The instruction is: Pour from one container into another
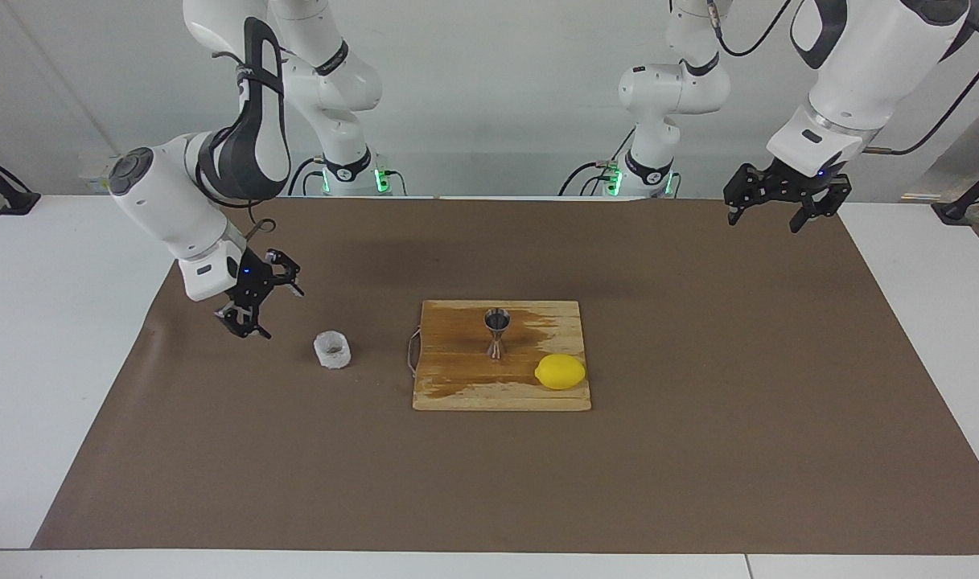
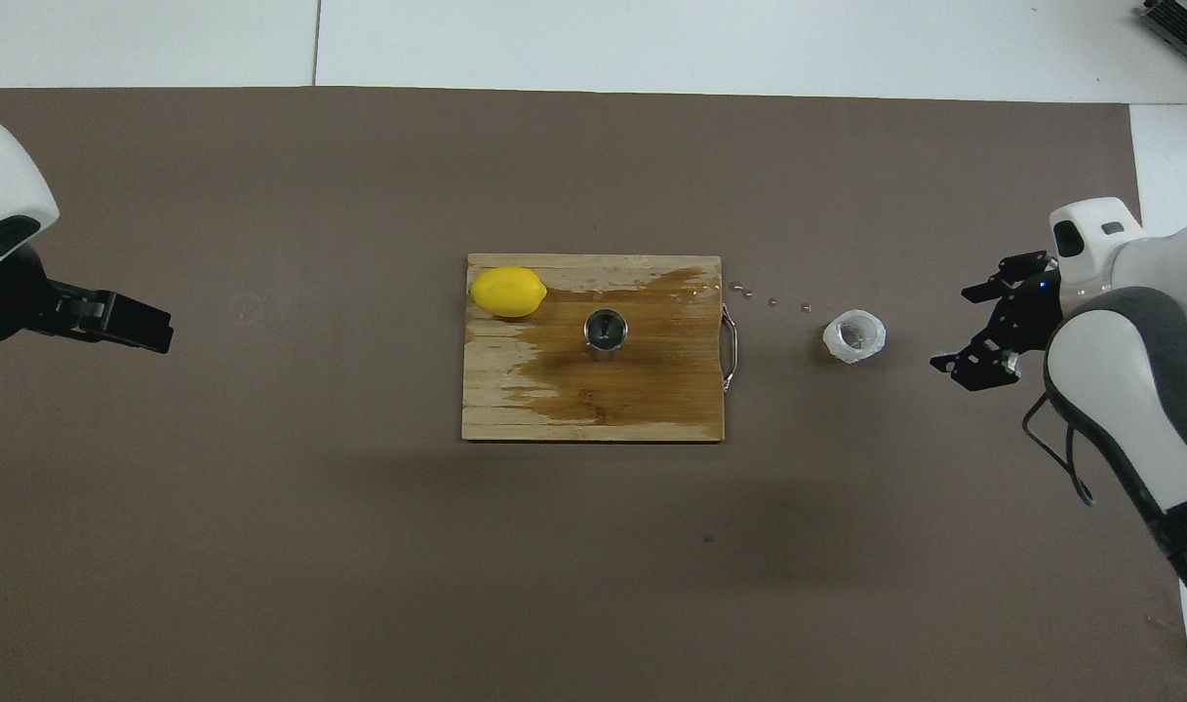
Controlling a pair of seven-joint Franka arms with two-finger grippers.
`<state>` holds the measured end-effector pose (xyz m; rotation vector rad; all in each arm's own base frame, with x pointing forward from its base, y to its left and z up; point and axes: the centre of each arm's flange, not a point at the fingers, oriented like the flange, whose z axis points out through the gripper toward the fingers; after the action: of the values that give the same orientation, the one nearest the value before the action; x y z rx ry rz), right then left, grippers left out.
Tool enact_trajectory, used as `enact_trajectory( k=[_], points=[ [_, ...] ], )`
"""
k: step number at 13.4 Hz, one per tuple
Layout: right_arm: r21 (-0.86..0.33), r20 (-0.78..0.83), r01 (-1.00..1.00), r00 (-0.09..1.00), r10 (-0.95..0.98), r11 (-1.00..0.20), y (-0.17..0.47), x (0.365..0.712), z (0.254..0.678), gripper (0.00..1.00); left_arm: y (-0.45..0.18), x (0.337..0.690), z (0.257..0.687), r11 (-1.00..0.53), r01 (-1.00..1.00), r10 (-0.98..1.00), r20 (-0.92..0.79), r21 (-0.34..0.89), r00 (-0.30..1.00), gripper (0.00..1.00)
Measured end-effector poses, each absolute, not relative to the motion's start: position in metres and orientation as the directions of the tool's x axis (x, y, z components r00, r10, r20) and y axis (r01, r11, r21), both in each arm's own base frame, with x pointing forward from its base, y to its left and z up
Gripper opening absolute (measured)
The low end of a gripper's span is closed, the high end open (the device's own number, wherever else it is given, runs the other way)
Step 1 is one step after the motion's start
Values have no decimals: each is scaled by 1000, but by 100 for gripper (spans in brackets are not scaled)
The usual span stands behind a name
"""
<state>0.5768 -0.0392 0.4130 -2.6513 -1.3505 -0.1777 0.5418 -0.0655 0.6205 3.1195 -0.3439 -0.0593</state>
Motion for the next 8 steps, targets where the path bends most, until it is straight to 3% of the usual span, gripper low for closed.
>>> enact_trajectory(
  k=[5,8],
  points=[
    [-47,43,556,831,554,-830,-16,577,425,100,-66,542,621,-976,-218,-218,-37,7,975,100],
    [2,-22,313,949,313,-950,15,565,460,100,-66,542,621,-976,-218,-218,-37,7,975,100]
  ],
)
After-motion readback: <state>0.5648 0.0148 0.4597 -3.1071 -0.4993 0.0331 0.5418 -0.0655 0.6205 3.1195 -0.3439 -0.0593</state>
